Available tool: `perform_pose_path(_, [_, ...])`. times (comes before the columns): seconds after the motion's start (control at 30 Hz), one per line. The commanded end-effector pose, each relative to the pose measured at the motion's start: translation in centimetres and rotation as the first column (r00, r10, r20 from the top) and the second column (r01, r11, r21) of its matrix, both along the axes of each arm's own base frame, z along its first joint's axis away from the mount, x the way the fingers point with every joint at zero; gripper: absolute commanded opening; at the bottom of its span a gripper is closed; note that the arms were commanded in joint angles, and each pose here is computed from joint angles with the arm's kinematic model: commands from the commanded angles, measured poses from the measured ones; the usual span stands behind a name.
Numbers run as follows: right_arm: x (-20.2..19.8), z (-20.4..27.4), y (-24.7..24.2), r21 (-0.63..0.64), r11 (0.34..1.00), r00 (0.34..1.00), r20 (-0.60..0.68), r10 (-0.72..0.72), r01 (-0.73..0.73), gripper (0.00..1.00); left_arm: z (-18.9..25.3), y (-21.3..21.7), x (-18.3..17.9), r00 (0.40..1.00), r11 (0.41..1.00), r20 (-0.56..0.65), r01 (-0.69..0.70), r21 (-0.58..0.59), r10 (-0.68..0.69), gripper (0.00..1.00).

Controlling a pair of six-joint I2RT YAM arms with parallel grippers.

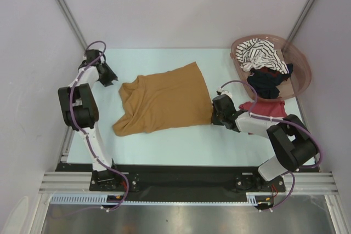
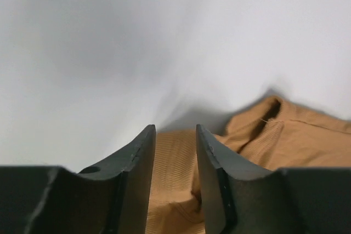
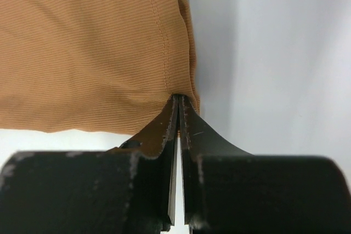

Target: Fold and stack the tank tops

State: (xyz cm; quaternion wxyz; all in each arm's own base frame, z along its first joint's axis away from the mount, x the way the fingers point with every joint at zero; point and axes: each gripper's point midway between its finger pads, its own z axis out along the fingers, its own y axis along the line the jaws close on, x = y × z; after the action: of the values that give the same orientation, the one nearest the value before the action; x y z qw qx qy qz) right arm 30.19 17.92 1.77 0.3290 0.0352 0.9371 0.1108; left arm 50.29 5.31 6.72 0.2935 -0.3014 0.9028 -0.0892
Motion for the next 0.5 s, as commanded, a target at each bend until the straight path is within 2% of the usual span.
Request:
perform_pose_path(0.0, [-2.6,-3.9,-1.5,-0.066,0.998,0.992,-0.126,-0.001,-0.007,0.04,1.6,0.5,1.3,0.997,0.997,0.067,-0.033,-0.063,0.038,0.42])
perform_pose_path(0.1, [-2.6,-4.0,-1.4,-0.062,0.998,0.992,-0.125,0.000,-0.007,0.04,2.7,-0.9,1.3,0.995,0.999,0.103,0.012,-0.041,-0.007,0.50])
perform_pose_path(0.13, [-2.6,-4.1,-1.4,-0.059,0.998,0.992,-0.127,0.000,-0.008,0.04,2.7,-1.4,0.9,0.996,1.000,0.088,0.023,-0.016,-0.022,0.55])
perform_pose_path(0.17, [-2.5,-4.1,-1.2,-0.055,0.998,0.992,-0.126,0.002,-0.009,0.04,2.6,-1.2,0.5,0.997,0.999,0.070,0.024,0.046,-0.027,0.56])
perform_pose_path(0.23, [-2.5,-4.2,-1.1,-0.051,0.999,0.992,-0.128,0.005,-0.012,0.04,2.7,-2.9,-0.5,0.997,0.995,0.049,0.051,0.087,-0.055,0.59])
perform_pose_path(0.47, [-2.4,-4.4,-0.9,-0.045,0.999,0.991,-0.134,0.017,-0.023,0.04,0.1,-5.0,-3.7,0.997,0.987,0.024,0.072,0.144,-0.076,0.59])
